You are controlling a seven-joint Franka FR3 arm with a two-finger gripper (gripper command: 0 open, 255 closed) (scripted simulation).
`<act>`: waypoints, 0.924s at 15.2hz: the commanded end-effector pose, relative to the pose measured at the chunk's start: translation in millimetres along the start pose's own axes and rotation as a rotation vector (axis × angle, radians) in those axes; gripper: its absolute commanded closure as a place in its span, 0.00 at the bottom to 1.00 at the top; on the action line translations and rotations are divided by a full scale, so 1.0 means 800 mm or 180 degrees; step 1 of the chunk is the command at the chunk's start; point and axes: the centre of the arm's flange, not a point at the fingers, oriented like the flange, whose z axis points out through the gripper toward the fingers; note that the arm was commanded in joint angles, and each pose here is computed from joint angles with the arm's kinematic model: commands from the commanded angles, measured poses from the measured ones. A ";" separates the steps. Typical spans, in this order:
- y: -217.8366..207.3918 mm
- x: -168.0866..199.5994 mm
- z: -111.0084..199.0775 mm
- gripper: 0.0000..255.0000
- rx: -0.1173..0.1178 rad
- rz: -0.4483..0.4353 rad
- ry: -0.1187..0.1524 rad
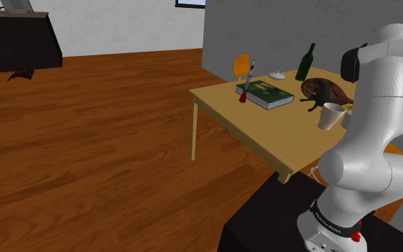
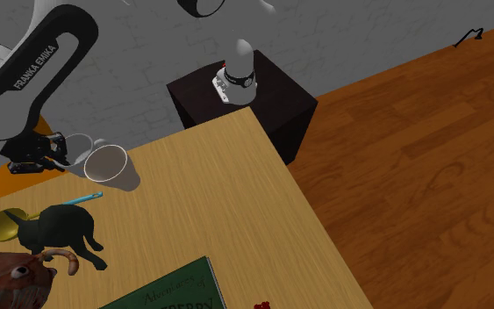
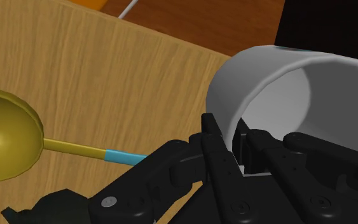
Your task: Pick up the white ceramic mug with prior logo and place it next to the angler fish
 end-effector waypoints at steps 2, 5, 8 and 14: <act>0.001 -0.001 0.020 1.00 -0.0002 0.0001 0.0000; 0.001 -0.001 0.026 1.00 -0.0002 0.0001 0.0000; 0.001 -0.001 0.026 1.00 -0.0002 0.0001 0.0000; 0.001 -0.001 0.026 0.00 -0.0002 0.0001 0.0000</act>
